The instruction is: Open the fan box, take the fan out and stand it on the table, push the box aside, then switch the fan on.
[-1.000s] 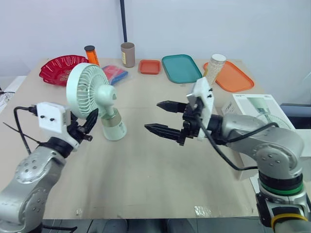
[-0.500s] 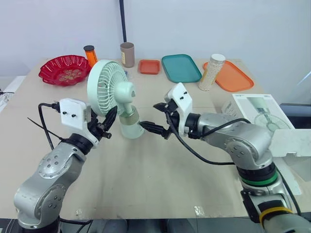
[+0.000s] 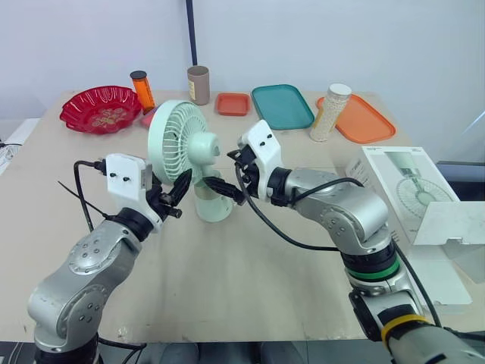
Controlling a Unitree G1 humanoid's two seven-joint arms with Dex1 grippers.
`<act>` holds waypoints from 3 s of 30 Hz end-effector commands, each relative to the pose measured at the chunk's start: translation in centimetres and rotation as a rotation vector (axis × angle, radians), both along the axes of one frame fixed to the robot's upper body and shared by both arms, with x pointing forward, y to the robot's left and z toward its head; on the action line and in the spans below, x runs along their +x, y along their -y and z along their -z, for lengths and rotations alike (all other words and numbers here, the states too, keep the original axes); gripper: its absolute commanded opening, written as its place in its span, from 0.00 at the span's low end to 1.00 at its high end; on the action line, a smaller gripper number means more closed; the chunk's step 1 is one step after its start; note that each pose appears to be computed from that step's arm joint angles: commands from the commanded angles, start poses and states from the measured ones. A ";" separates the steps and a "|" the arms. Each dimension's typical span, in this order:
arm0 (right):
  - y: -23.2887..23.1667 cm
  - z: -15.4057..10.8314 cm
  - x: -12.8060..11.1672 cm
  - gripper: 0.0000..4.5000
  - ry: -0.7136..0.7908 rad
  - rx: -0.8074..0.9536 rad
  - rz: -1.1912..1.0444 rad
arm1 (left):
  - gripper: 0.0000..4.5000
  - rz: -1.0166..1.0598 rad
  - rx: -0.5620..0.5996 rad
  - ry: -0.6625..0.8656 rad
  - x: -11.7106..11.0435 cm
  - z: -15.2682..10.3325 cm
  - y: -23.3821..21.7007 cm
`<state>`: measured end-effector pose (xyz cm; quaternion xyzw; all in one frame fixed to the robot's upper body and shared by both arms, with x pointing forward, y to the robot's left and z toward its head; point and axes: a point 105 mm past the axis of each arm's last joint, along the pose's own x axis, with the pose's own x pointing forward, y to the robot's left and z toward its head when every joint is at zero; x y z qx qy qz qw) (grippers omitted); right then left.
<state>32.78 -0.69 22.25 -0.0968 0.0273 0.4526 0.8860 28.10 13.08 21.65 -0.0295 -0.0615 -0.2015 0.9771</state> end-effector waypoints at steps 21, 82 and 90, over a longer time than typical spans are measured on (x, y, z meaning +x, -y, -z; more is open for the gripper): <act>-1.6 -0.3 -0.8 0.30 0.022 0.019 -0.053 | 0.41 0.045 0.009 0.084 -0.6 -2.4 0.9; -1.4 -0.6 -0.3 0.08 -0.008 0.077 -0.039 | 0.99 0.239 0.184 -0.073 -8.3 -0.9 -4.1; -0.7 -3.7 -2.2 0.08 0.049 0.187 -0.131 | 0.99 0.226 0.372 -0.143 -7.7 3.5 -8.8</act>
